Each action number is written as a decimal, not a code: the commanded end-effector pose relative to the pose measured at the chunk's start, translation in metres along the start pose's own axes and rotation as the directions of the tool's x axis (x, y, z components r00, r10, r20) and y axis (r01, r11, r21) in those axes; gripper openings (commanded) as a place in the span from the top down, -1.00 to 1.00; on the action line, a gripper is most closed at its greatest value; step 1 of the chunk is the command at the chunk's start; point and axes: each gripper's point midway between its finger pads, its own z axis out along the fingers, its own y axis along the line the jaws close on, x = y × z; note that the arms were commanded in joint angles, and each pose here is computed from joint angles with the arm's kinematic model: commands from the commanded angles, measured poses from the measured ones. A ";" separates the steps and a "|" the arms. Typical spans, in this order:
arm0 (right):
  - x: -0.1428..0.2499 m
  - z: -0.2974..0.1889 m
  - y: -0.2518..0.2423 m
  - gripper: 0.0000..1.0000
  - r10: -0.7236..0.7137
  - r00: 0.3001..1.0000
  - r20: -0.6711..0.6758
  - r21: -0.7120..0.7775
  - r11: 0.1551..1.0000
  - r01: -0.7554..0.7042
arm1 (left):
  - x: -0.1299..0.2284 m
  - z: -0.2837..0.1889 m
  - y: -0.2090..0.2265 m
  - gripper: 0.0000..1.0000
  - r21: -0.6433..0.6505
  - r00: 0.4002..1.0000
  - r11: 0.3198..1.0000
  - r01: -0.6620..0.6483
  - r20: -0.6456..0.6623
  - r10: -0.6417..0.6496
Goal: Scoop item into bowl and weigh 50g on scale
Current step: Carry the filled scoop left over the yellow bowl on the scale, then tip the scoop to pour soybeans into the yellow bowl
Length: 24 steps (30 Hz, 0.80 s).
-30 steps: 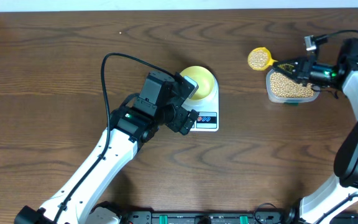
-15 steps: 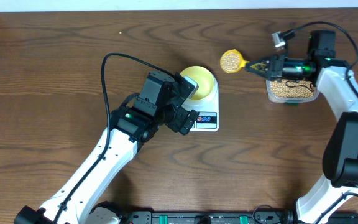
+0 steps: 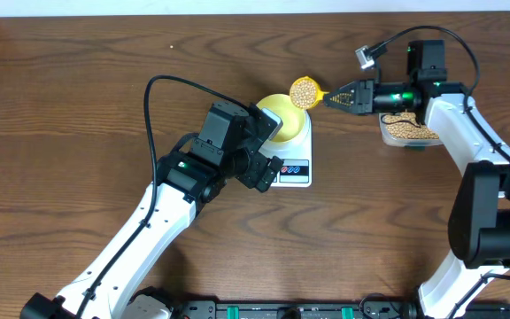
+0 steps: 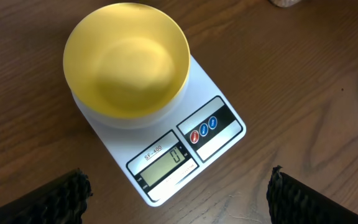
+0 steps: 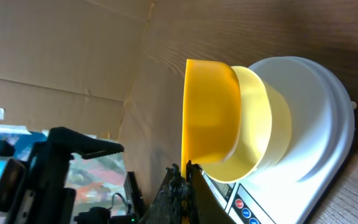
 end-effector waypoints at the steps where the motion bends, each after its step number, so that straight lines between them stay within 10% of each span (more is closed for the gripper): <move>1: 0.006 0.011 0.000 0.98 -0.005 1.000 -0.022 0.004 1.000 0.006 | 0.005 0.003 -0.001 -0.86 0.011 1.000 1.000 0.009 -0.015 -0.009; 24: 0.015 0.036 -0.003 0.98 -0.265 0.961 -0.079 0.066 0.961 0.270 | 0.005 0.003 0.000 -0.87 0.011 1.000 1.000 0.009 -0.015 -0.009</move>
